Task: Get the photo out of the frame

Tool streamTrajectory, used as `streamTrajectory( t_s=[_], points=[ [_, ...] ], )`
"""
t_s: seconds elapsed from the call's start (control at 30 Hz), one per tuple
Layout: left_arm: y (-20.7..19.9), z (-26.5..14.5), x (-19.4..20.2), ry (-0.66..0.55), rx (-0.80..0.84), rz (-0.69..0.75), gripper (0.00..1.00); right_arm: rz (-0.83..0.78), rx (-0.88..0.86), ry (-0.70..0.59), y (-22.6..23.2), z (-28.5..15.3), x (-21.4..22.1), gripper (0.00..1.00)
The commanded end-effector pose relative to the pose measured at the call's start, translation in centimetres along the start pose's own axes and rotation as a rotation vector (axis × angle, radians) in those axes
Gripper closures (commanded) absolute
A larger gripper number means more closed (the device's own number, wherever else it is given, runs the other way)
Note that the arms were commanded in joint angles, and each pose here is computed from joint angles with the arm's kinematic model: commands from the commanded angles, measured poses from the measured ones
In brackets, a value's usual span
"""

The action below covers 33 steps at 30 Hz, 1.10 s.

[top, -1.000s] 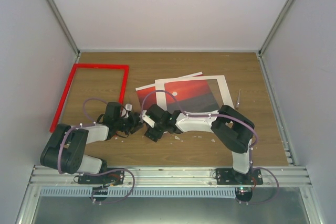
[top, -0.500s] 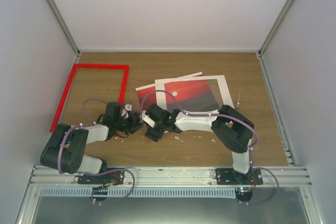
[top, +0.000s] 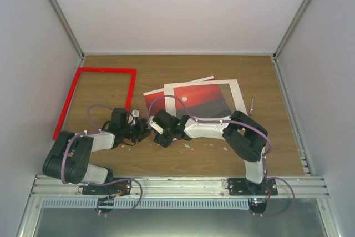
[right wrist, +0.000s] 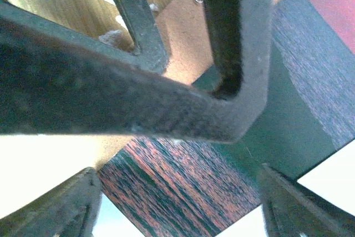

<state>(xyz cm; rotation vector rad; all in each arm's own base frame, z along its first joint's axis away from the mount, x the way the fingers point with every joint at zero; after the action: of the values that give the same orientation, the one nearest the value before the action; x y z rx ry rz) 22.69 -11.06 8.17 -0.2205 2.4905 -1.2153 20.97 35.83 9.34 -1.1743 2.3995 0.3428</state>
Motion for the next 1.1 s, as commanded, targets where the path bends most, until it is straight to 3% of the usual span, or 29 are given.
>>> streamTrajectory(
  t_s=[0.0, 0.17, 0.37, 0.67, 1.07],
  points=[
    [2.3, 0.1, 1.6, 0.039, -0.123, -0.061, 0.43, -0.053, -0.013, 0.180, 0.2, 0.9, 3.7, 0.15],
    [2.4, 0.1, 1.7, 0.040, -0.125, -0.064, 0.43, -0.073, -0.056, 0.215, 0.8, 0.4, 4.0, 0.06],
    [2.5, 0.0, 1.7, 0.034, -0.139, -0.064, 0.43, -0.085, -0.099, 0.262, 1.3, 0.5, 4.4, 0.05],
    [2.8, -0.2, 1.6, 0.028, -0.170, -0.056, 0.44, -0.085, -0.131, 0.186, 1.8, -1.2, 2.5, 0.03],
    [3.1, -0.1, 1.8, 0.034, -0.183, -0.056, 0.45, -0.100, -0.099, 0.243, 1.7, 0.7, 3.1, 0.02]
  ],
)
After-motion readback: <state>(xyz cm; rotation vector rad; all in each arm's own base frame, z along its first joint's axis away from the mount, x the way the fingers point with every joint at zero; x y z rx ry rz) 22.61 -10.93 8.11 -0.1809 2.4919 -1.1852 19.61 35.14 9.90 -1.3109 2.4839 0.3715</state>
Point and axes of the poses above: each gripper's point midway between its finger pads, its own z axis out along the fingers, its own y axis along the line the jaws close on, x = y × z, the point moved 8 cm from there along -z, back along the fingers, and after that the axes turned 14 degrees about z, right-handed, at the moved point
